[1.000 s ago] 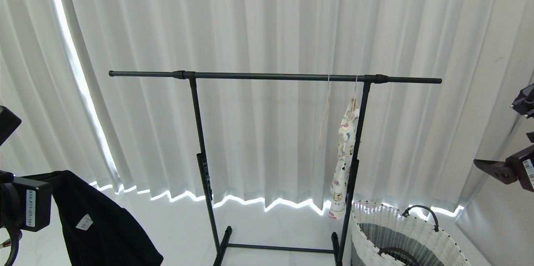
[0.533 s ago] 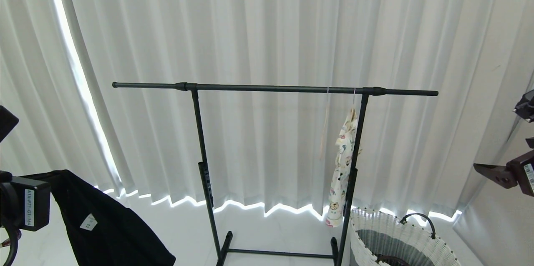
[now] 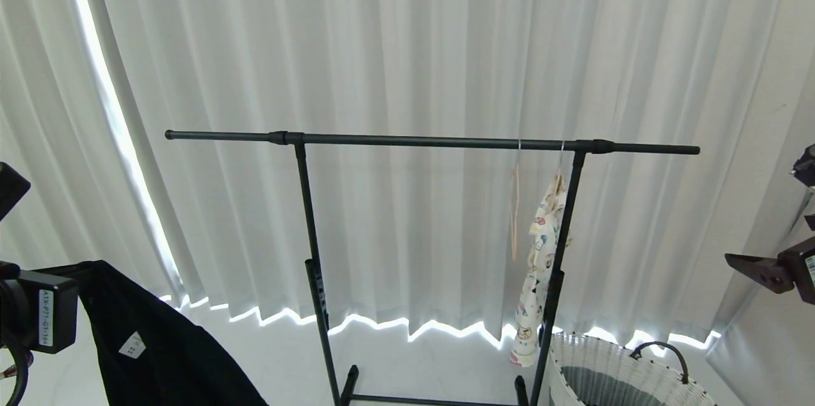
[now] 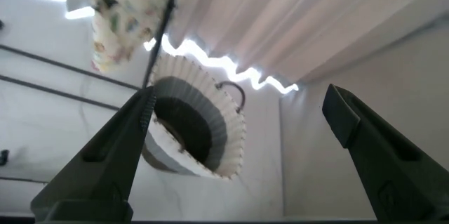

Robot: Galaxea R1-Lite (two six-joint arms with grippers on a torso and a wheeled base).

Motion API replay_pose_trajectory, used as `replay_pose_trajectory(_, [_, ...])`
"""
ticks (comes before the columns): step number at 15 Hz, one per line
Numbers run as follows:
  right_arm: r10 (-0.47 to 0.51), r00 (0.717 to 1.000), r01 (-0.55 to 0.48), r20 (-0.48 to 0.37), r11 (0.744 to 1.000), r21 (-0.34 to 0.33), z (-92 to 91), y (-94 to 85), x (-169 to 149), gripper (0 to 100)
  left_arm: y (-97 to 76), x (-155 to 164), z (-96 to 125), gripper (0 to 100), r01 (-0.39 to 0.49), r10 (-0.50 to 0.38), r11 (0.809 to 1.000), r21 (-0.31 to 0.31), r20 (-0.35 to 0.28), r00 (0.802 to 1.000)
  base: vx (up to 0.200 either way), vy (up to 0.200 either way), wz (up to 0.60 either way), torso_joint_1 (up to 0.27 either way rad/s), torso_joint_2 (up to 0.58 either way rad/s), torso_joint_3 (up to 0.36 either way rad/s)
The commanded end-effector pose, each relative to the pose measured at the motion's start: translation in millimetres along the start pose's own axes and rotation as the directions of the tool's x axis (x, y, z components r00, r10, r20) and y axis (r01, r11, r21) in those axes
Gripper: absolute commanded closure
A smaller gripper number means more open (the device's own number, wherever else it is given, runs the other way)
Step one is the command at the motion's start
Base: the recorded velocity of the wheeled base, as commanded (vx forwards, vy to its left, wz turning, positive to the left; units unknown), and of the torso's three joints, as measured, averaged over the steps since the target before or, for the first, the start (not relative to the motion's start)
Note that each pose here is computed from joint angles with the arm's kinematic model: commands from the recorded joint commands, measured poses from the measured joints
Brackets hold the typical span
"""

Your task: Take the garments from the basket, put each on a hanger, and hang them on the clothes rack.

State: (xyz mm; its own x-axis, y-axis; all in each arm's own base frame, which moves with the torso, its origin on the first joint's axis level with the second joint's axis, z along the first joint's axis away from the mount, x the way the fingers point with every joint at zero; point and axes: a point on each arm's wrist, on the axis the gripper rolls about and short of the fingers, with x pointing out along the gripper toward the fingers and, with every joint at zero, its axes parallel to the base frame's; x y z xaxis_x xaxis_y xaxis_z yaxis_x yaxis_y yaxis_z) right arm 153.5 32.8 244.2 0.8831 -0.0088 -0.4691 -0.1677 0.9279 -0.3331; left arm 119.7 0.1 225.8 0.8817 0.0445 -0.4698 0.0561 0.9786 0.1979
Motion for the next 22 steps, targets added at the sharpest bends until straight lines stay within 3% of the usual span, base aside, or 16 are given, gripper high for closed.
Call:
replay_pose_trajectory(1, [0.014, 1.000, -0.014, 0.007, 1.000, 0.017, 0.8, 0.1, -1, 0, -0.1, 1, 0, 100, 0.001, -0.001, 1.000, 0.000, -0.004, 1.000, 0.200, 0.200, 0.00, 0.002, 0.00, 0.002])
replay_pose_trajectory(5, [0.054, 0.998, -0.056, 0.026, 0.997, 0.061, 2.5, 0.9, -2, 0, -0.3, 2, -1, 100, 0.002, -0.002, 1.000, 0.000, -0.008, 1.000, 0.000, 0.000, 0.00, 0.000, 0.00, 0.000])
replay_pose_trajectory(9, [0.147, 0.981, -0.166, 0.125, 0.974, 0.153, 14.7, 2.5, 0, 0, -0.3, 1, -1, 100, 0.000, 0.000, 1.000, 0.000, -0.006, 1.000, 0.000, 0.000, 0.00, 0.000, 0.00, 0.000])
replay_pose_trajectory(13, [0.225, 0.967, -0.251, 0.120, 0.925, 0.285, 36.9, 19.8, 19, 0, -0.6, 0, -1, 100, 0.002, -0.002, 1.000, 0.003, -0.004, 1.000, 0.000, 0.000, 0.00, 0.000, 0.00, 0.000])
replay_pose_trajectory(17, [0.203, 0.974, -0.223, 0.100, 0.932, 0.285, 44.6, 27.0, 49, 0, -7.4, -1, -1, 100, 0.047, -0.048, 0.998, 0.035, 0.008, 0.999, 0.200, 0.000, 0.00, 0.004, 0.00, 0.000])
replay_pose_trajectory(22, [0.199, 0.977, -0.212, 0.073, 0.940, 0.267, 43.2, 31.4, 61, 0, -11.6, -2, 0, 100, 0.078, -0.079, 0.996, 0.053, 0.016, 0.997, 0.200, 0.000, 0.00, -0.001, 0.00, 0.004])
